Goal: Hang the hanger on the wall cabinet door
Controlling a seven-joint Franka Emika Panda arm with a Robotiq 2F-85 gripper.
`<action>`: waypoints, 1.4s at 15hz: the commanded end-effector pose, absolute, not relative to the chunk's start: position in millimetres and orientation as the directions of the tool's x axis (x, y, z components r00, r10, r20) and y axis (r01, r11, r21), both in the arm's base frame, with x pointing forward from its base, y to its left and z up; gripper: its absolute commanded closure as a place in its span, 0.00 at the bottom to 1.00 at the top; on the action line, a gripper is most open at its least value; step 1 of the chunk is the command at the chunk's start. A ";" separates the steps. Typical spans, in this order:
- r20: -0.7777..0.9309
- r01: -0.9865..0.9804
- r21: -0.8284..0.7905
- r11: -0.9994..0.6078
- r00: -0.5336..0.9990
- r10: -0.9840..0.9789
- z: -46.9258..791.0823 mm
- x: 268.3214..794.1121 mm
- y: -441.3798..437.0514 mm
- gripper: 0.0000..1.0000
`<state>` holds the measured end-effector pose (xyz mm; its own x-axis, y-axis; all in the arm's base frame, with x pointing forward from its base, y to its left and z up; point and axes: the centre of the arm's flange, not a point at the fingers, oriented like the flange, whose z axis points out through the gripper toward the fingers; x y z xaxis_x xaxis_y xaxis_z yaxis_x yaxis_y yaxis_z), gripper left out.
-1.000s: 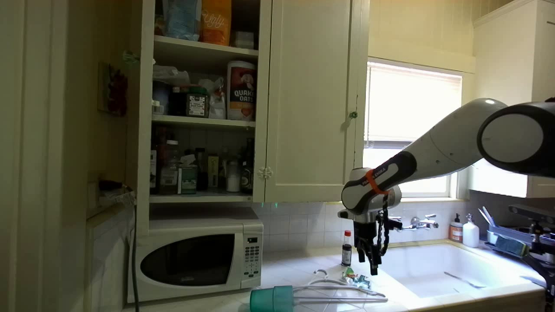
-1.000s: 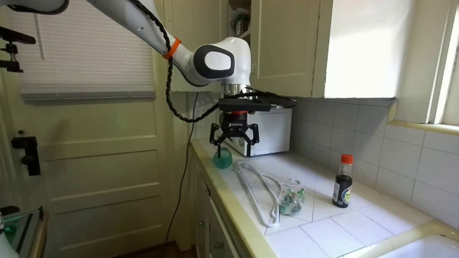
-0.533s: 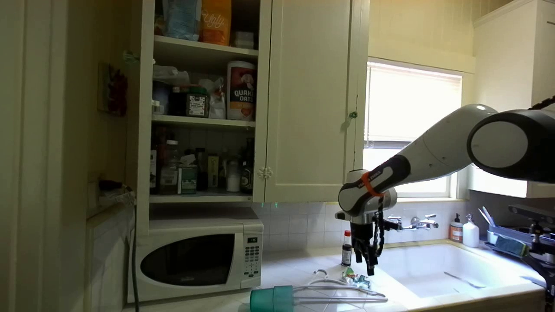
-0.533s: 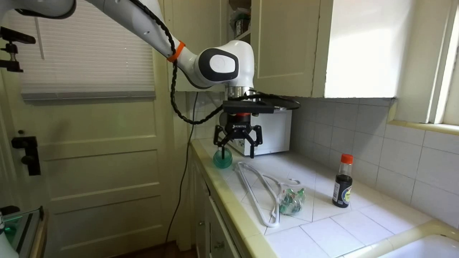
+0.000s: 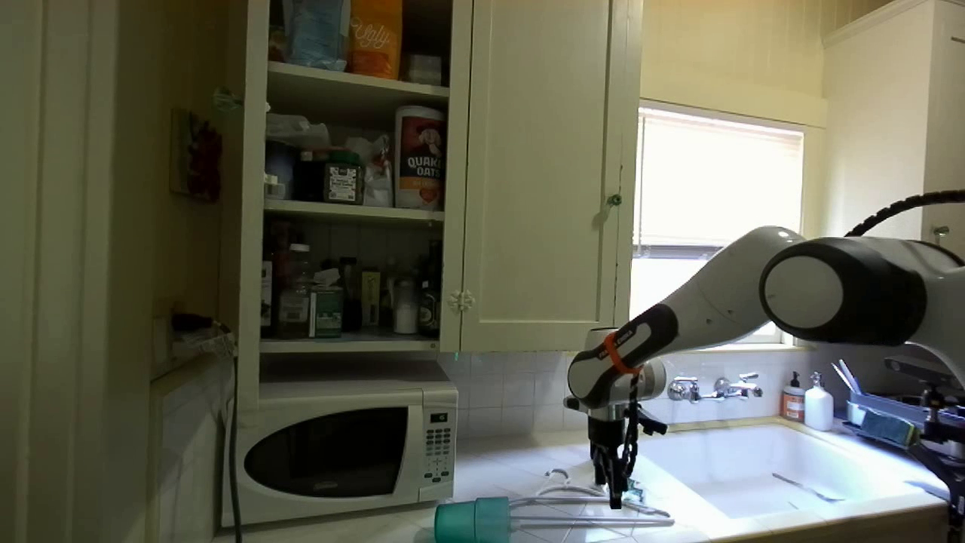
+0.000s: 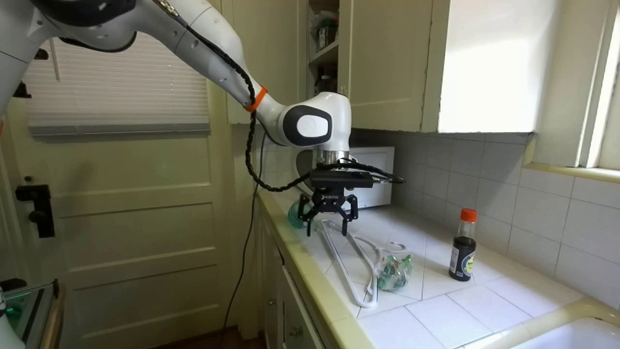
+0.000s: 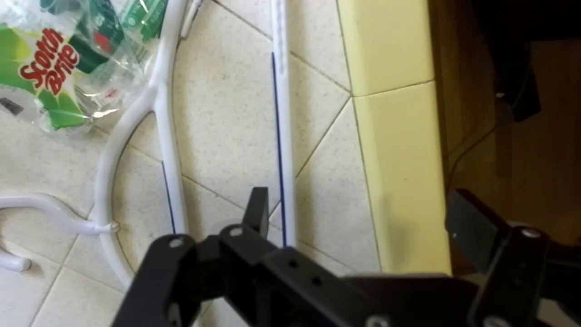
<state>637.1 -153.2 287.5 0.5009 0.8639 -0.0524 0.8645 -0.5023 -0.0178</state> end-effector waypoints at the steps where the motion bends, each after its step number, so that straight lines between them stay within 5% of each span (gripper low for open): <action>1: -0.068 0.833 0.016 -0.553 0.553 0.831 268.1 686.2 -152.1 0.00; 18: 0.062 0.861 0.063 -0.504 0.501 0.863 241.9 658.2 -124.2 0.00; 21: 0.057 0.860 0.064 -0.507 0.504 0.862 229.5 658.8 -122.9 0.08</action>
